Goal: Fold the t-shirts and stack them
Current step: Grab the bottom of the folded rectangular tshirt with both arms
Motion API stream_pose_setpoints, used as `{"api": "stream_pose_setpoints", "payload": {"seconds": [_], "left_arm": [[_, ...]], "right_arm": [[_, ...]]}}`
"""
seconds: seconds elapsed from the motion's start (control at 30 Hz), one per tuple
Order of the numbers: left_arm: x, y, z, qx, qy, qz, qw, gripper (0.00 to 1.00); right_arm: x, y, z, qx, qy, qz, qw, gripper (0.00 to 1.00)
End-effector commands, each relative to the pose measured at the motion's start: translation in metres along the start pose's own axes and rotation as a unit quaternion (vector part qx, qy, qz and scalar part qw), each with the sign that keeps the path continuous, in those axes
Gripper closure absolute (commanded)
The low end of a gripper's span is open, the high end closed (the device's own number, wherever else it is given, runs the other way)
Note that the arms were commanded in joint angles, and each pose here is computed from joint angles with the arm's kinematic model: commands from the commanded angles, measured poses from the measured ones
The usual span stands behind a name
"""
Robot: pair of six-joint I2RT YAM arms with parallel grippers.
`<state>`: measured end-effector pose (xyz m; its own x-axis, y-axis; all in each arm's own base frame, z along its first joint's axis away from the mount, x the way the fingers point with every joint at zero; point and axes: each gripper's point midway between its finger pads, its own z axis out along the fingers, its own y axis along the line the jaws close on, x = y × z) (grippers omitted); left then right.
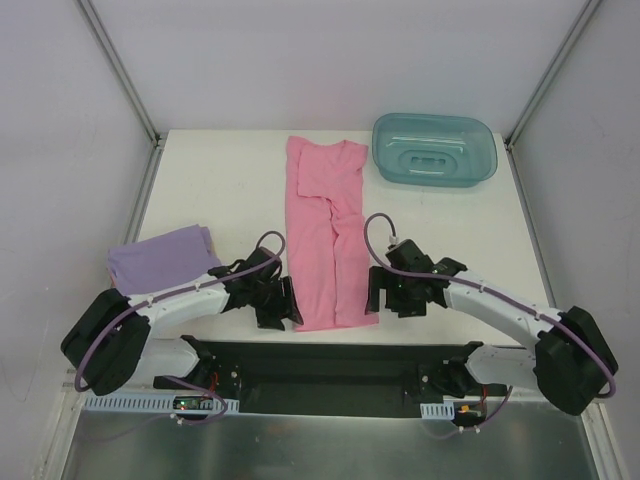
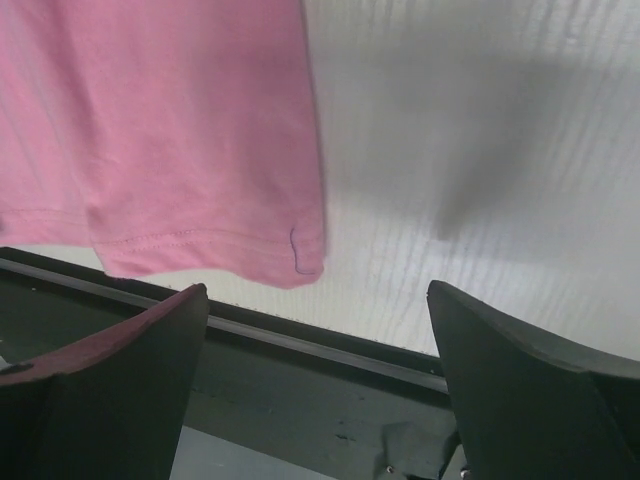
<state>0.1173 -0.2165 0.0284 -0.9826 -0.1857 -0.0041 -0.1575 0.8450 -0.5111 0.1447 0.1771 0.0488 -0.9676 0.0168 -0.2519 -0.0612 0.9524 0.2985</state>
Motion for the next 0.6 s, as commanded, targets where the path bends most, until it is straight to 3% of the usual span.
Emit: {"api": "stream_pose_setpoints", "payload": {"seconds": [0.0,0.13,0.3,0.43,0.57], "left_arm": [[-0.005,-0.01,0.006,0.003,0.005,0.006,1.0,0.51],[-0.003,-0.01,0.011,-0.001,0.014,0.005,1.0,0.77],[0.0,-0.008,0.012,-0.002,0.021,0.005,1.0,0.93],[0.001,-0.008,0.012,-0.001,0.023,0.006,1.0,1.0],[0.003,-0.006,0.012,-0.002,0.024,0.001,1.0,1.0]], "right_arm": [[-0.004,0.023,0.011,-0.05,0.015,0.013,0.999,0.09],[-0.001,0.027,0.021,-0.055,0.036,0.016,0.998,0.21],[0.005,0.033,0.025,-0.071,0.055,0.024,0.996,0.46],[0.014,0.027,0.03,-0.063,0.071,0.035,0.995,0.55],[0.024,0.02,0.033,-0.053,0.083,0.044,0.994,0.65]]}}
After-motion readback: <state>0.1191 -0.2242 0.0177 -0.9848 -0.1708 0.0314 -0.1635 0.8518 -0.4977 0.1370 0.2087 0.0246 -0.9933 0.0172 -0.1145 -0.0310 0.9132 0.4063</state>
